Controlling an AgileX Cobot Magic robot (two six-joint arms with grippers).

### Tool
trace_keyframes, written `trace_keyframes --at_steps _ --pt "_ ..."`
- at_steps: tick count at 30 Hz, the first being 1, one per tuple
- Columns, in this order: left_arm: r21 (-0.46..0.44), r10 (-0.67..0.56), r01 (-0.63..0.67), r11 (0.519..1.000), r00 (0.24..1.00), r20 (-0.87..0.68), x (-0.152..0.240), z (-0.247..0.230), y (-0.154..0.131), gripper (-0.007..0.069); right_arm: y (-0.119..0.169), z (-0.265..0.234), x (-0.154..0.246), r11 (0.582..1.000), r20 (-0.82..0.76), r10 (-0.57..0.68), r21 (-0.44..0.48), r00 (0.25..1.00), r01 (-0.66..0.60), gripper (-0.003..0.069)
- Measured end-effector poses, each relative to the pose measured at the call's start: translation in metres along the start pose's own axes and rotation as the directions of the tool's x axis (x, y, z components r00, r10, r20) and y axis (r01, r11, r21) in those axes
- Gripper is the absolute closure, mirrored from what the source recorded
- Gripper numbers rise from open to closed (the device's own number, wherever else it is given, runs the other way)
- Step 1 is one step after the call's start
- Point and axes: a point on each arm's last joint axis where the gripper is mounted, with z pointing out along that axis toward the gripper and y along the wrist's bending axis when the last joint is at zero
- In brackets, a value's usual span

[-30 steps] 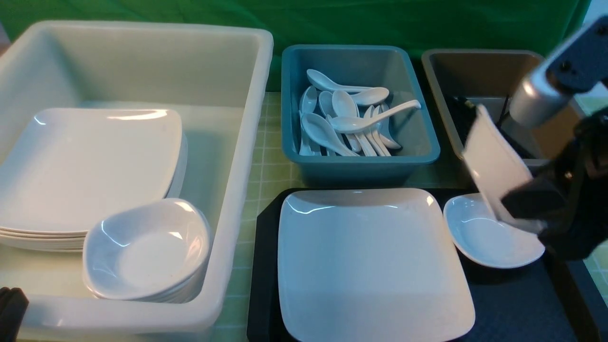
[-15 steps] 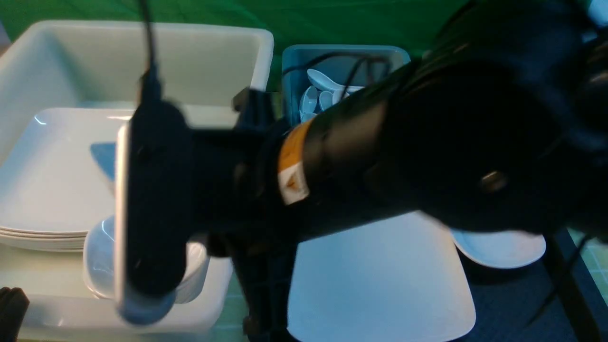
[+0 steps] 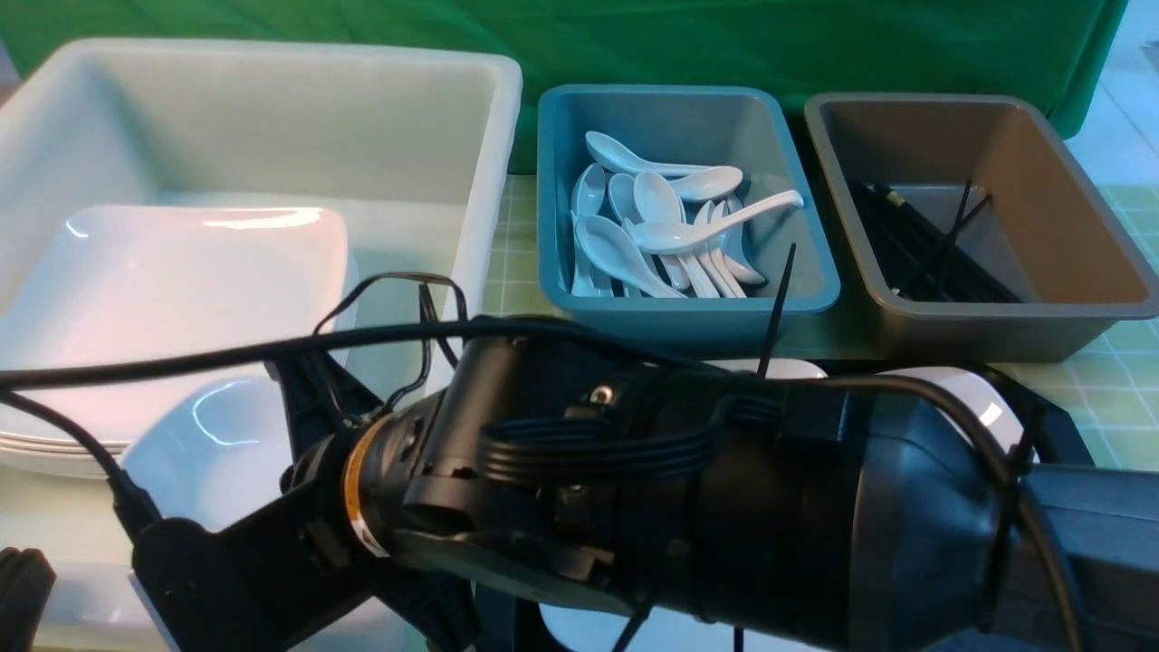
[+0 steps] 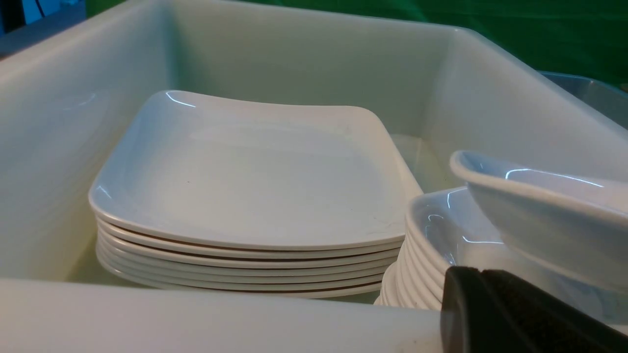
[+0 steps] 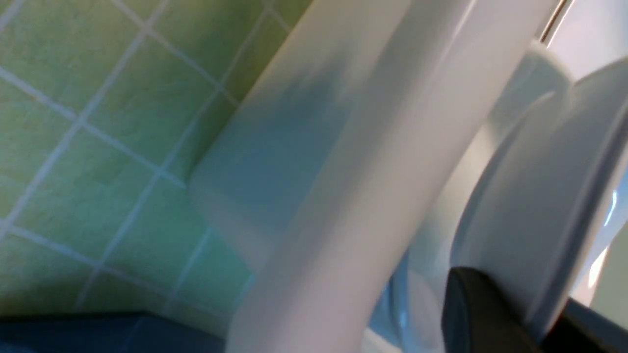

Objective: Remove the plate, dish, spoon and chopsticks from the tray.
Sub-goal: Use the right arm to put the small plate into the large storage box on the left

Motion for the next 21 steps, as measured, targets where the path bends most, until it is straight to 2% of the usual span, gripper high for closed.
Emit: trace_keyframes --at_steps 4,13,17,21 --pt "0.000 -0.001 0.001 1.000 1.000 0.000 0.000 0.000 0.000 0.0625 -0.001 0.000 -0.001 1.000 0.011 -0.011 0.015 1.000 0.011 0.0577" --pt "0.000 -0.002 0.002 1.000 1.000 0.000 0.000 0.000 0.000 0.0625 -0.001 0.000 0.000 1.000 0.004 0.018 0.008 1.000 -0.018 0.0358" --pt "0.000 -0.002 0.002 1.000 1.000 0.000 0.000 0.000 0.000 0.0625 -0.007 -0.012 -0.001 0.999 0.006 0.039 0.023 0.999 -0.039 0.0351" --pt "0.000 -0.002 0.002 1.000 1.000 0.000 0.000 0.000 0.000 0.0625 -0.028 -0.048 -0.002 0.989 0.019 0.119 0.082 0.993 -0.121 0.0399"
